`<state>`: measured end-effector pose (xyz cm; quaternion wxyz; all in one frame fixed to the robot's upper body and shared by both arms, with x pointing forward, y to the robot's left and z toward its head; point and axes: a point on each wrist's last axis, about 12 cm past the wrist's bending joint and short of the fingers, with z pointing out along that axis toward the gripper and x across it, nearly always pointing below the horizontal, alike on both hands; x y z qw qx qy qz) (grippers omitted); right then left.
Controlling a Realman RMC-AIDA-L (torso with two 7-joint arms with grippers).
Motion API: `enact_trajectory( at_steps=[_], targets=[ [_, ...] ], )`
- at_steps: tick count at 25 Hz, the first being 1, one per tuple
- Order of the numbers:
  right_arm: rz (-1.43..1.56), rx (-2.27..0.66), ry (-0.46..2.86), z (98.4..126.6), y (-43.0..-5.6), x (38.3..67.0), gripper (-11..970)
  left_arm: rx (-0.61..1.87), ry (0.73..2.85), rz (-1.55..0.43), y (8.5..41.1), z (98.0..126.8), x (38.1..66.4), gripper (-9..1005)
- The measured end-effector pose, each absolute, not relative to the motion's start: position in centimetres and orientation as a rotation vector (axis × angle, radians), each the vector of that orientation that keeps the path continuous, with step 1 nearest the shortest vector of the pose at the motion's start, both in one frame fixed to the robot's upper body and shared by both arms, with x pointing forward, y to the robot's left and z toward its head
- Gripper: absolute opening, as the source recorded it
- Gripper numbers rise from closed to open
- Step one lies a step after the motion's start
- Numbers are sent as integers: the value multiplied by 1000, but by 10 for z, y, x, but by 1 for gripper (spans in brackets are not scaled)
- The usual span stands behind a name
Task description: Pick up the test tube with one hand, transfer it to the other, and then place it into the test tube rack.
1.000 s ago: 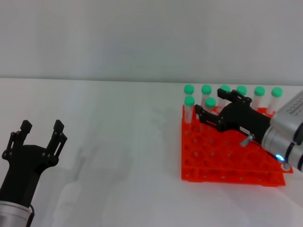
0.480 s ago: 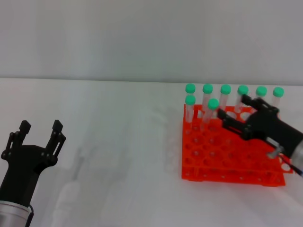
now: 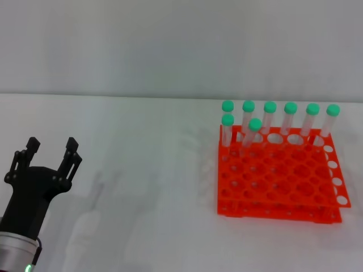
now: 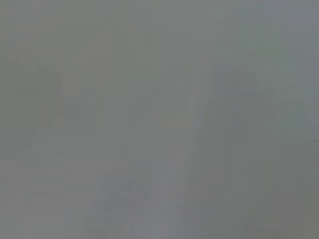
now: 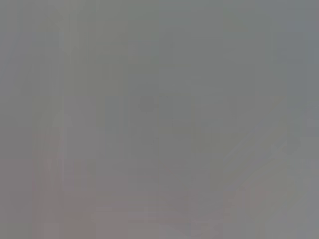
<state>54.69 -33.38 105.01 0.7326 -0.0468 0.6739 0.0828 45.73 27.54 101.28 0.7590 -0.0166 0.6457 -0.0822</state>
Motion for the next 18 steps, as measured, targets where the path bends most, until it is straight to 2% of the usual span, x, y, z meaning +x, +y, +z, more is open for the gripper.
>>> enact_trajectory(
  at_steps=[4, 18],
  targets=[
    [72, -56, 1502, 1042, -347, 540, 842, -19, 1410, -177, 277, 1013, 463, 787],
    [52, -39, 1559, 1033, -351, 536, 838, -104, 1422, -252, 289, 1013, 471, 787]
  ],
)
